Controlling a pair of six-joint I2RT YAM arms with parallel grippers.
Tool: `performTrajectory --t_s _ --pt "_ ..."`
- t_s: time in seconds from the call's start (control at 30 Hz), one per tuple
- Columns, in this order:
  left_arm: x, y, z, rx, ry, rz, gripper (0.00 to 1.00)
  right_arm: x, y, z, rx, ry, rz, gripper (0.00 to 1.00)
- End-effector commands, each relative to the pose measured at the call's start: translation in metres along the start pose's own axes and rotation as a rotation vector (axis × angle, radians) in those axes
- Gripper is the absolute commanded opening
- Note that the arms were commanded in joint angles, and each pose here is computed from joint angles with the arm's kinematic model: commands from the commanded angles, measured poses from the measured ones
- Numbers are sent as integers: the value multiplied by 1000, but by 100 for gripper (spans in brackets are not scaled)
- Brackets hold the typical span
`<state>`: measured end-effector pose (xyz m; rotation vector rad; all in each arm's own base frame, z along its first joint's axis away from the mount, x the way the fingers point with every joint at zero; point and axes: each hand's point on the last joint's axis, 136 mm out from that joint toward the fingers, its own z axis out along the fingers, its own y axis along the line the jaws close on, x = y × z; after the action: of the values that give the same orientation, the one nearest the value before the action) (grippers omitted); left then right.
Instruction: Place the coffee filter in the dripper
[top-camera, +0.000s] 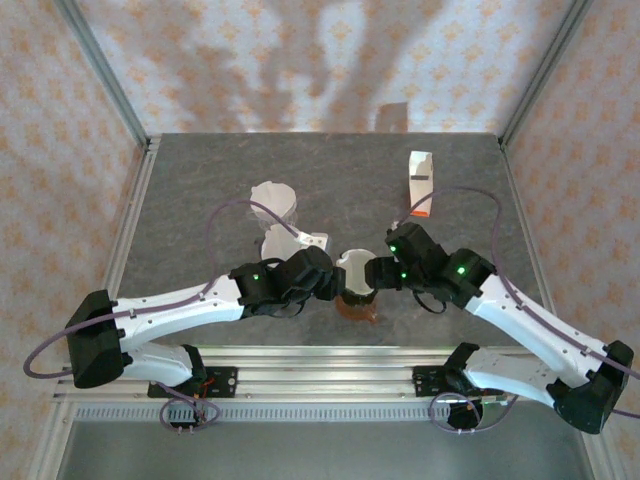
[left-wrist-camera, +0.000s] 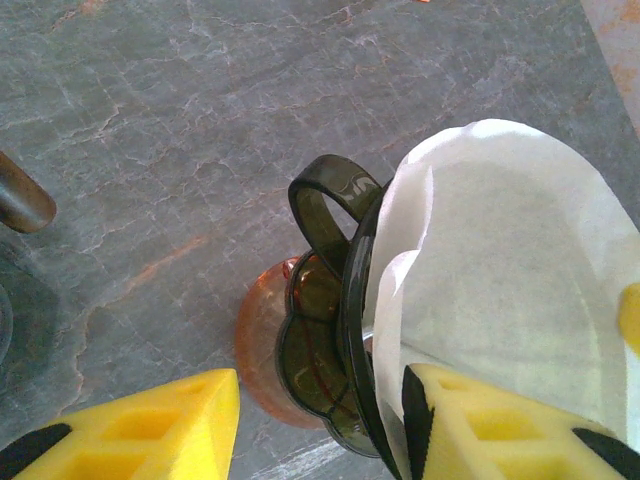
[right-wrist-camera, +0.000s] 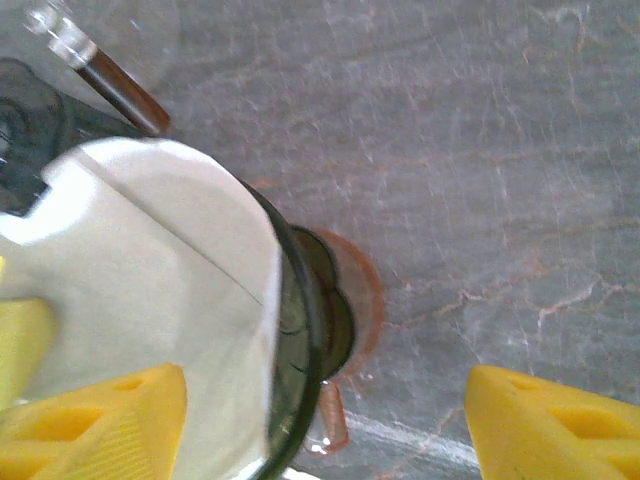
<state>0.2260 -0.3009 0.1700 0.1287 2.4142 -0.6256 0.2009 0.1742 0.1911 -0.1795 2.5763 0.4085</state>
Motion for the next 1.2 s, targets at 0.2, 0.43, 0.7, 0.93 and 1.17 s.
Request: performTrajectory --t_s 0.2,0.43,0.7,0.93,1.17 --pt "3 13 2 -42 5 0 50 -22 13 14 13 -3 -22 84" --pt "3 13 2 -36 1 -3 50 -9 3 25 62 49 -42 89" --pt "2 11 2 -37 1 -2 50 -1 -3 39 110 108 -82 89" --pt "3 11 2 -37 2 -1 51 5 -11 46 152 139 -111 89" --pt "3 10 3 -35 6 0 51 9 -16 52 181 168 -134 89"
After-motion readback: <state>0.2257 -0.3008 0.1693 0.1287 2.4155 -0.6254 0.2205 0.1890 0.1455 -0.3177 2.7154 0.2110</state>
